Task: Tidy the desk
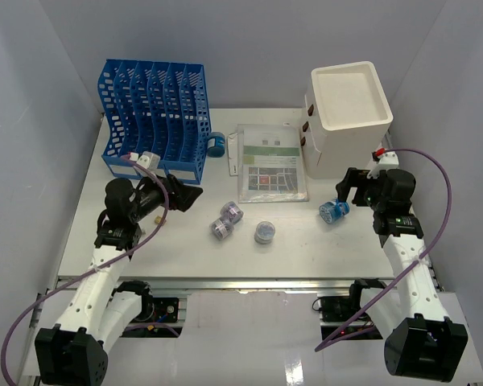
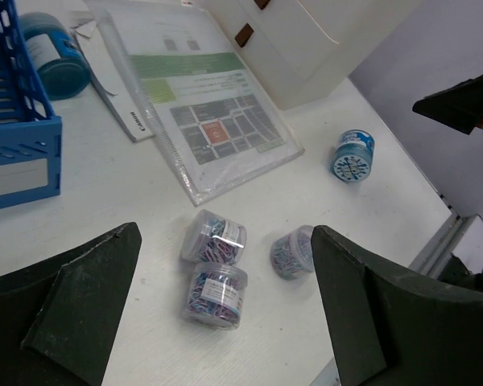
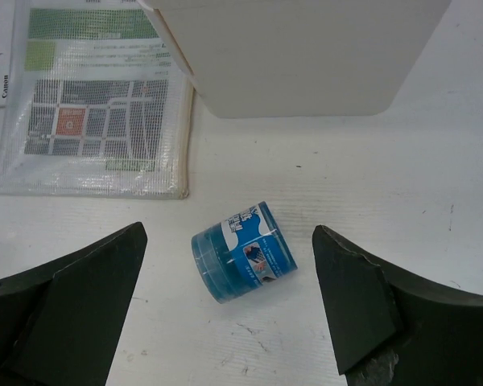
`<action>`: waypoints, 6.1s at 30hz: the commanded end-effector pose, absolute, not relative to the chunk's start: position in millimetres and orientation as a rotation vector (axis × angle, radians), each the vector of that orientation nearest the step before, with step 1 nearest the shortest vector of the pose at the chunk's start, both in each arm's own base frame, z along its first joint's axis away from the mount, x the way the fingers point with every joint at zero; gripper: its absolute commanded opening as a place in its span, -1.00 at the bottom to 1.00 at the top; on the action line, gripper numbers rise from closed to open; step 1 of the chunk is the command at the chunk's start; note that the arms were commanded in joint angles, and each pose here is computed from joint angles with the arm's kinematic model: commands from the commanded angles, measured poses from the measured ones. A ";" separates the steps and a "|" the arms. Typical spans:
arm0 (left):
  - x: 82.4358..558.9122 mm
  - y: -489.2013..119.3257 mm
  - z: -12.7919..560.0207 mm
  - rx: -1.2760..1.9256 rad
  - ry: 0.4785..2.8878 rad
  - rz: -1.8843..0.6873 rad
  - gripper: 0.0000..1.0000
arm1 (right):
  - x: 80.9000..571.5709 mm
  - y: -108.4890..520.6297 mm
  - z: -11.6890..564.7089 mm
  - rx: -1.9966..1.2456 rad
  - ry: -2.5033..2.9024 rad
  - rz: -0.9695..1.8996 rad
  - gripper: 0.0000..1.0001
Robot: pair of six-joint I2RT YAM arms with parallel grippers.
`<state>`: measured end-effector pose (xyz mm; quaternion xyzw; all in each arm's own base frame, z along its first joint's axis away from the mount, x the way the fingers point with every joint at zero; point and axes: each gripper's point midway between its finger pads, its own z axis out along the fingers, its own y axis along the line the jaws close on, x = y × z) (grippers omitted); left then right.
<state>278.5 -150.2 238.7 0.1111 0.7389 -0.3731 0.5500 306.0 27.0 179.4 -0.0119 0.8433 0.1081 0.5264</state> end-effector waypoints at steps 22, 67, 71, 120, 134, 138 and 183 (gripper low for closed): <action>449.7 -338.0 291.1 0.956 1.313 -1.020 0.93 | 227.7 146.7 191.6 -1.239 1.392 0.853 0.91; 542.4 -473.5 275.3 0.678 0.844 -0.894 0.50 | 237.6 140.4 186.6 -1.217 1.463 0.760 0.92; 525.7 -454.4 289.0 0.673 0.877 -0.880 0.52 | 263.7 135.5 200.4 -1.177 1.568 0.598 0.92; 377.7 -338.1 281.2 0.675 1.312 -0.984 0.80 | 466.8 100.3 250.9 -0.258 2.082 -0.203 -0.18; 386.0 -356.6 268.7 0.721 1.305 -1.056 0.80 | 405.4 89.1 283.2 -0.208 2.019 -0.093 -0.85; 384.8 -367.6 263.1 0.767 1.263 -1.106 0.80 | 381.9 87.4 277.3 -0.212 2.035 -0.053 -0.85; 450.0 -513.2 258.0 0.961 0.925 -1.132 -0.54 | 344.1 102.7 222.3 -0.393 2.080 0.066 -0.83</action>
